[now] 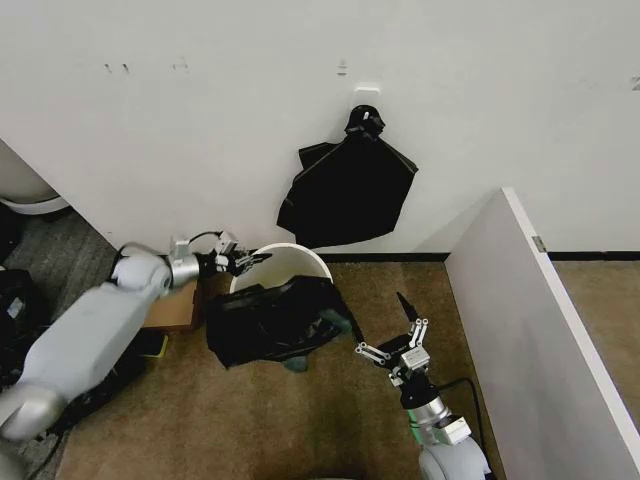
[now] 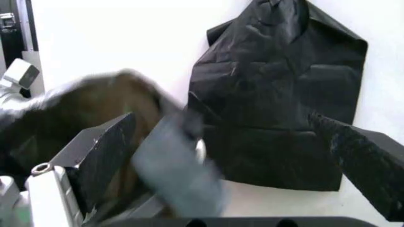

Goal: Place the garbage bag over the trash bin.

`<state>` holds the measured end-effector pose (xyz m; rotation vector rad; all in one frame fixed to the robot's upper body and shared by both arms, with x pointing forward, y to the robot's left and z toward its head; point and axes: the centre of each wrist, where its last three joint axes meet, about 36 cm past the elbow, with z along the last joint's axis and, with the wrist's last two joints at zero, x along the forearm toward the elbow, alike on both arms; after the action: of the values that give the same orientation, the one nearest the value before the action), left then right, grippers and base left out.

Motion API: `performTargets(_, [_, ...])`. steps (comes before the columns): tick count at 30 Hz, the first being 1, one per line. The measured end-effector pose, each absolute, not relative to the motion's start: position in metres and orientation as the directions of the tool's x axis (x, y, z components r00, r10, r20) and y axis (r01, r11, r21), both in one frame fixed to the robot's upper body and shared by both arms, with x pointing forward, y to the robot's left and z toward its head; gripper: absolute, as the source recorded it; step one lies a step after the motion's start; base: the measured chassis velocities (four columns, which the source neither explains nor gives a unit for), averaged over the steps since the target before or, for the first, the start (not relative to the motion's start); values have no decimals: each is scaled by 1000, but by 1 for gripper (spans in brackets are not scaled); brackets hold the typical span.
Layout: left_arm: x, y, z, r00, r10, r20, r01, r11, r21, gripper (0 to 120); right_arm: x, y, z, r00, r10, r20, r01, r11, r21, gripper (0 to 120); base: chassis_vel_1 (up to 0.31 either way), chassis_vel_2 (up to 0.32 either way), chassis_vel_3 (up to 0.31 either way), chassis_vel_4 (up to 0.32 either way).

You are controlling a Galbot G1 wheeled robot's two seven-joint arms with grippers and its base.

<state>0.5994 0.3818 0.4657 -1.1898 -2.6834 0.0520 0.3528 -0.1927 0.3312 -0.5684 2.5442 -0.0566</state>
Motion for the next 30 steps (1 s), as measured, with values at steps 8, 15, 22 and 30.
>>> performTargets(8, [542,327,461,-813,557,170,509,822,-256,5,353,-185,330,-767,-421,-485,-400,904,-152,100,0,0,0,0])
performTargets(15, [459,268,455,-857,489,162,414,841,-349,5,352,-185,335,-761,-419,-495,-399,904,-152,100,0,0,0,0])
performTargets(22, [374,227,418,-923,343,171,245,871,-427,5,352,-190,339,-768,-392,-507,-374,916,-143,100,0,0,0,0])
performTargets(30, [331,208,391,-967,154,205,68,924,-376,5,353,-186,335,-768,-400,-501,-384,912,-140,100,0,0,0,0])
